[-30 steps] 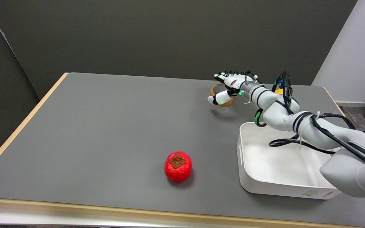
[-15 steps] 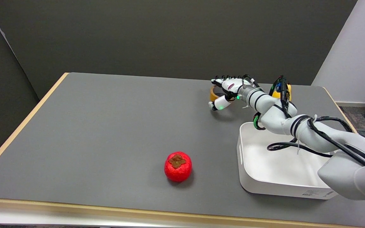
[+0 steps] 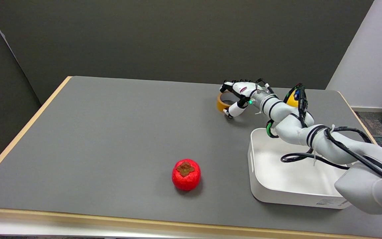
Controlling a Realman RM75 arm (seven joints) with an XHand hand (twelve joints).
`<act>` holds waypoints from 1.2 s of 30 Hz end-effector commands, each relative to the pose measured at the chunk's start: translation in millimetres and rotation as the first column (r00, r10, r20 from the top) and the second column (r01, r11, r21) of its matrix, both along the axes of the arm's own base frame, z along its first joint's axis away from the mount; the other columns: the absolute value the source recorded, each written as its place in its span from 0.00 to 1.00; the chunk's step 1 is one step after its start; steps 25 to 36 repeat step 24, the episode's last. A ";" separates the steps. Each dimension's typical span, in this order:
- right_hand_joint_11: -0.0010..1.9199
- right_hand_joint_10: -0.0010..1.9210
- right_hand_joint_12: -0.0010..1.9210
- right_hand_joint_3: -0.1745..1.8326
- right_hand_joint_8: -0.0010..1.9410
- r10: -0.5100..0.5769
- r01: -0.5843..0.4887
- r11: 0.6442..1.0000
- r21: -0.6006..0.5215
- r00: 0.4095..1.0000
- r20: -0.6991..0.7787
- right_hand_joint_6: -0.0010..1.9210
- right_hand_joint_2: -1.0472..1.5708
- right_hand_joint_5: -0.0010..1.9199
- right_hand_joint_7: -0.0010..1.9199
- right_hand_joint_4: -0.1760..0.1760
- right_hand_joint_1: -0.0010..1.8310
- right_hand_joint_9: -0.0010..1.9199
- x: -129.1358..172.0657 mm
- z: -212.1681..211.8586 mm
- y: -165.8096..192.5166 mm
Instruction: Pick up the yellow tape.
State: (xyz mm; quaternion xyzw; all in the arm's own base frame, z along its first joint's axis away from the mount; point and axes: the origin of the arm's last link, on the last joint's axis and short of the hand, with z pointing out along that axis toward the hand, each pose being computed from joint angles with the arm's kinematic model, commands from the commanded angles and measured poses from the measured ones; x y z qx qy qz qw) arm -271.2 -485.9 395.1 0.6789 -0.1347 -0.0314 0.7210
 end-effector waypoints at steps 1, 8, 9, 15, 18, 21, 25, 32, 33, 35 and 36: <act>0.39 0.62 0.85 0.14 0.68 0.115 -0.118 0.993 0.023 0.988 0.098 0.86 0.87 0.27 0.42 0.25 0.63 0.40 22.5 -2.2 8.5; 0.42 0.65 0.85 0.19 0.69 0.278 -0.288 0.956 0.055 0.950 0.141 0.84 0.85 0.29 0.44 0.26 0.63 0.43 75.7 -3.2 21.2; 0.42 0.65 0.85 0.19 0.69 0.303 -0.314 0.947 0.061 0.942 0.148 0.84 0.85 0.29 0.44 0.26 0.63 0.43 82.8 -4.0 25.6; 0.42 0.65 0.85 0.20 0.69 0.476 -0.483 0.872 0.077 0.875 0.094 0.83 0.85 0.29 0.44 0.27 0.63 0.43 129.8 3.3 57.7; 0.42 0.65 0.86 0.20 0.69 0.549 -0.552 0.831 0.061 0.833 0.060 0.83 0.85 0.29 0.44 0.26 0.63 0.44 147.6 13.7 82.6; 0.42 0.65 0.86 0.20 0.69 0.606 -0.607 0.794 0.005 0.793 0.056 0.83 0.85 0.29 0.44 0.26 0.63 0.44 153.2 30.9 116.3; 0.43 0.65 0.86 0.20 0.69 0.669 -0.666 0.743 -0.063 0.735 0.109 0.83 0.85 0.29 0.44 0.25 0.63 0.44 154.3 42.2 151.0; 0.43 0.65 0.86 0.20 0.69 0.669 -0.666 0.743 -0.063 0.735 0.109 0.83 0.85 0.29 0.44 0.25 0.63 0.44 154.3 42.2 151.0; 0.43 0.65 0.86 0.20 0.69 0.669 -0.666 0.743 -0.063 0.735 0.109 0.83 0.85 0.29 0.44 0.25 0.63 0.44 154.3 42.2 151.0; 0.43 0.65 0.86 0.20 0.69 0.669 -0.666 0.743 -0.063 0.735 0.109 0.83 0.85 0.29 0.44 0.25 0.63 0.44 154.3 42.2 151.0; 0.43 0.65 0.86 0.20 0.69 0.669 -0.666 0.743 -0.063 0.735 0.109 0.83 0.85 0.29 0.44 0.25 0.63 0.44 154.3 42.2 151.0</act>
